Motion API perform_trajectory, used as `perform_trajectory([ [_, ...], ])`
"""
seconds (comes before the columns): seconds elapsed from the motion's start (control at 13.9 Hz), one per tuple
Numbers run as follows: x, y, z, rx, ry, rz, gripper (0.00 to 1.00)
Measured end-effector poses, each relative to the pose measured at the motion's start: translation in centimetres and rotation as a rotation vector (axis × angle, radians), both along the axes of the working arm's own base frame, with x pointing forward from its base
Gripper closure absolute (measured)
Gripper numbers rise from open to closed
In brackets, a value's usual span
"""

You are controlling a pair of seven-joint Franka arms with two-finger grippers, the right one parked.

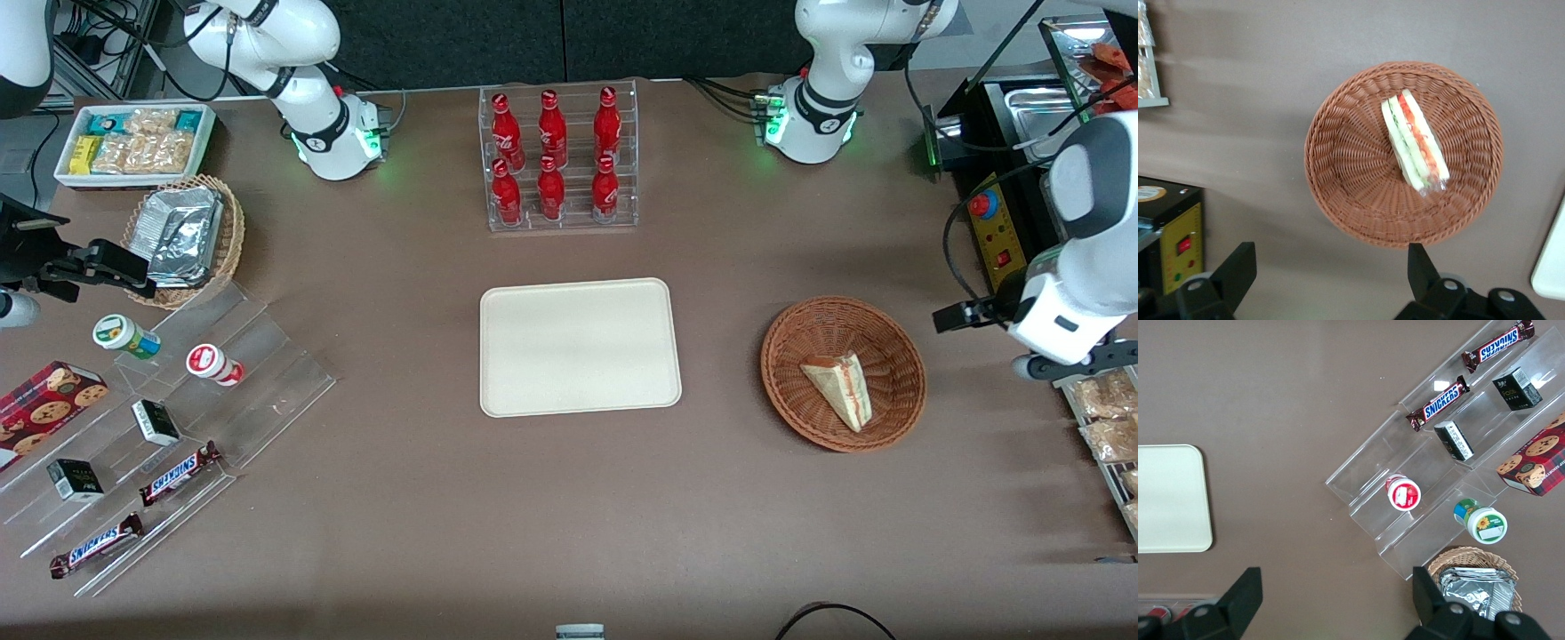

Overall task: Place sandwich from basket to tray
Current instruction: 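Move the left gripper over the wicker basket above the sandwich, then lower the open left gripper around the wrapped sandwich in the basket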

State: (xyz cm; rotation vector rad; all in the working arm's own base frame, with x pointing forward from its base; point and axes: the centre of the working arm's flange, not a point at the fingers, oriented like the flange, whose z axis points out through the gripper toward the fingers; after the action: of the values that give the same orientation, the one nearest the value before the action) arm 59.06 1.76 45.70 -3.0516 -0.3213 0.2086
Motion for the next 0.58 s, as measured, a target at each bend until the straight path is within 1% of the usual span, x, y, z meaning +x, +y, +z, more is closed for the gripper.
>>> perform_trajectory([
  [0.22, -0.4, -0.1, -3.3, 0.01, -0.032, 0.14, 0.0],
  [0.36, -0.7, -0.3, -4.9, -0.005, -0.049, 0.217, 0.0],
  [0.58, -1.0, -0.8, -6.5, -0.026, -0.065, 0.276, 0.0],
])
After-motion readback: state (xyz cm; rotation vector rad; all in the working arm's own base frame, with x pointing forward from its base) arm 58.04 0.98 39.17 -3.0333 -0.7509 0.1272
